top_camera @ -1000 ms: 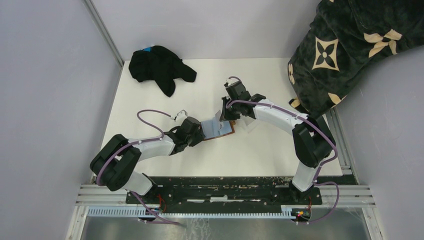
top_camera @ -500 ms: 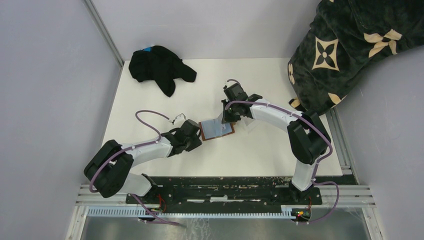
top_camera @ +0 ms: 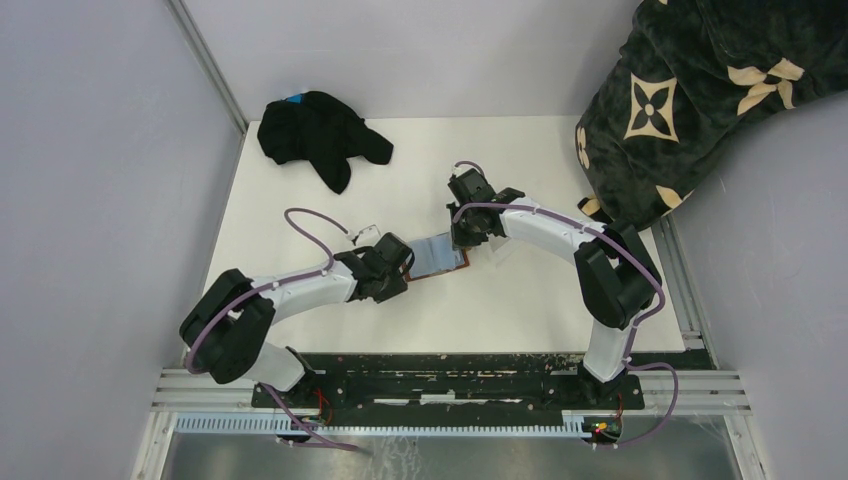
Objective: Put the credit cards into the card holder
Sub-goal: Turn over the card slot in the card holder.
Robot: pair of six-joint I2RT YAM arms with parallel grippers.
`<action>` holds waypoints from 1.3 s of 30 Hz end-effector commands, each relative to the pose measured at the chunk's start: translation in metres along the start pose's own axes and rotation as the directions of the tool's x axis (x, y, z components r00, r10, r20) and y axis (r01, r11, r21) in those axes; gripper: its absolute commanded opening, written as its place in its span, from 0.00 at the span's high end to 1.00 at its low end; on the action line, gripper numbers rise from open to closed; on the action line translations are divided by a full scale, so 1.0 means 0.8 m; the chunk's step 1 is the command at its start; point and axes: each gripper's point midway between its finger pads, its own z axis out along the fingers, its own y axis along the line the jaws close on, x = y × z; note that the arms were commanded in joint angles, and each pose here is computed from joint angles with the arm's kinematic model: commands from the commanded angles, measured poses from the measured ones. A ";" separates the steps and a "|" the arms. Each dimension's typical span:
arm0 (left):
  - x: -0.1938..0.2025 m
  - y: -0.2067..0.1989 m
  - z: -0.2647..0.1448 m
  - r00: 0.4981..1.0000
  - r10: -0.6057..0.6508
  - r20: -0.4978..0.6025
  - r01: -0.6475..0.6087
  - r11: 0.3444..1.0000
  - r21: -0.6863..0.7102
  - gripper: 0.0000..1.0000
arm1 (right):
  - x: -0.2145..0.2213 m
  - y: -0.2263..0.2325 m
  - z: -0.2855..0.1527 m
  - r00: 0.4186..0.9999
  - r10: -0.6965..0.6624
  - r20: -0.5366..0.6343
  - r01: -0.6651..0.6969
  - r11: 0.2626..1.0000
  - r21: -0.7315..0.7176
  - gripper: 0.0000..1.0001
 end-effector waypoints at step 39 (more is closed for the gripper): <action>-0.014 -0.046 0.029 0.984 0.177 0.014 -0.177 0.984 0.020 0.60 | -0.078 0.053 -0.039 0.983 -0.074 0.166 0.092 0.991 -0.099 0.99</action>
